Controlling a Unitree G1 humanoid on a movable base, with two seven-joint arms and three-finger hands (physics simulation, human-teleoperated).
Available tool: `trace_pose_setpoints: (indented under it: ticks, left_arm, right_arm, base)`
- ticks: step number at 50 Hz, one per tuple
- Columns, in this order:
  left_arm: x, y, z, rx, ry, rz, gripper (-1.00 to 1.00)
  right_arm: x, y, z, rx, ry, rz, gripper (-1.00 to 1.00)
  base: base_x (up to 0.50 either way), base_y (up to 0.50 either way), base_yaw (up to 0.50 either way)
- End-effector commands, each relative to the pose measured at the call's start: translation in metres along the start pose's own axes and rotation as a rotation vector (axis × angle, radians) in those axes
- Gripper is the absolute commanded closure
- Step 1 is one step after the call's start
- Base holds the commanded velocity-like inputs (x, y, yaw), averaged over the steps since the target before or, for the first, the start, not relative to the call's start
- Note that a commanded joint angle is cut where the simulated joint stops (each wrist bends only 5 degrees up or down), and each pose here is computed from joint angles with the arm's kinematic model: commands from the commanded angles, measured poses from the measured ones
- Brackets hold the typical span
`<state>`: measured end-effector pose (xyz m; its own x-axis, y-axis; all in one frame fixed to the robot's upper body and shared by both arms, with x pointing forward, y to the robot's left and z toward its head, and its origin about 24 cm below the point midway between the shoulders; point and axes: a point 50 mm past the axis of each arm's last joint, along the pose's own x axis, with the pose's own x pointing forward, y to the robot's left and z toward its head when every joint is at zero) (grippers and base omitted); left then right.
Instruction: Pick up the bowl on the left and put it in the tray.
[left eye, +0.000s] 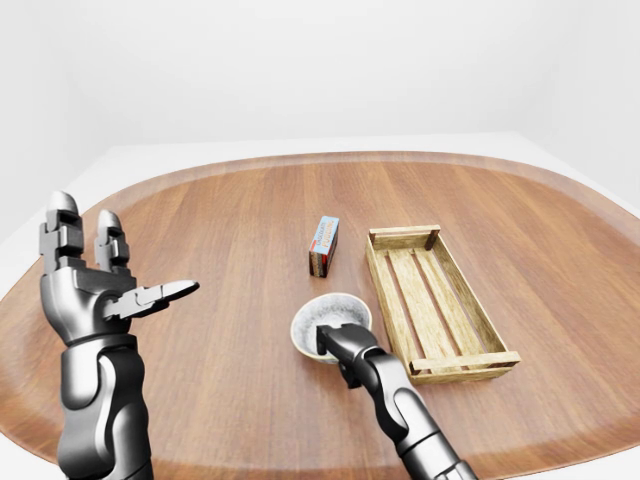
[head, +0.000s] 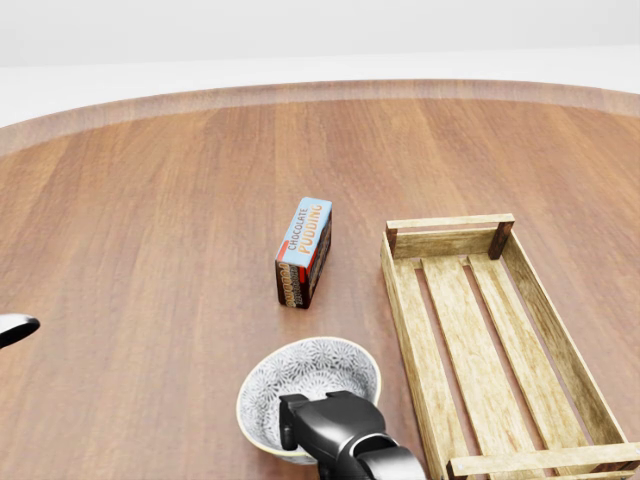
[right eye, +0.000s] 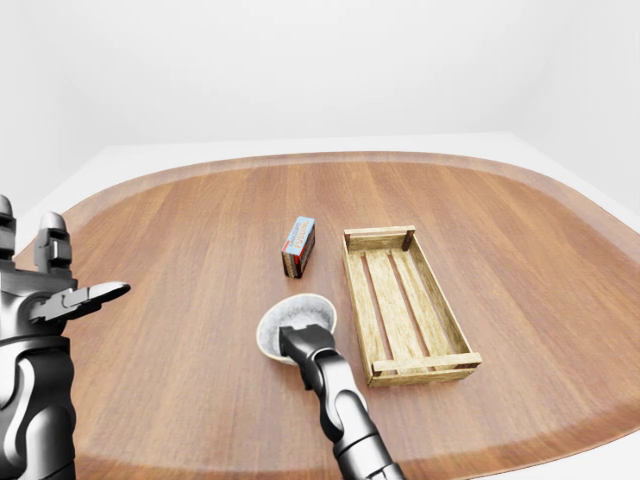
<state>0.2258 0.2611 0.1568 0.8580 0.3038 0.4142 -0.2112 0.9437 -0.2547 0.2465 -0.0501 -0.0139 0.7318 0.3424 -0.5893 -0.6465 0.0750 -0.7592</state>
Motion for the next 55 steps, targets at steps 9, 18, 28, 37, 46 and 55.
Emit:
trace_pose_setpoints:
  ticks: [9,18,28,37,46,55]
  left_arm:
    - [0.001,0.001,0.003,-0.006,-0.012,0.002,-1.0]
    - [0.0,-0.002,0.003,-0.006,-0.012,-0.004,-1.0]
    - [0.0,-0.002,0.002,-0.006,-0.011,-0.005,-1.0]
    - [0.001,-0.001,0.001,-0.007,-0.005,-0.003,-1.0]
    - [0.0,-0.003,0.0,-0.005,-0.002,-0.007,-1.0]
    - [0.0,-0.003,-0.001,-0.004,0.002,-0.007,-1.0]
  right_arm:
    - [-0.012,-0.057,0.026,-0.228,0.076,-0.063,1.0]
    - [-0.024,-0.084,0.033,-0.289,0.13,-0.191,1.0]
    - [-0.039,-0.112,0.04,-0.327,0.178,-0.324,1.0]
    - [-0.059,-0.142,0.036,-0.331,0.234,-0.467,1.0]
    - [-0.081,-0.161,0.021,-0.314,0.305,-0.582,1.0]
    - [-0.1,-0.165,-0.001,-0.274,0.36,-0.644,1.0]
  base:
    - [0.0,0.0,0.0]
    - [0.0,0.0,0.0]
    - [0.0,0.0,0.0]
    - [0.0,0.0,0.0]
    - [0.0,0.0,0.0]
    - [0.0,0.0,0.0]
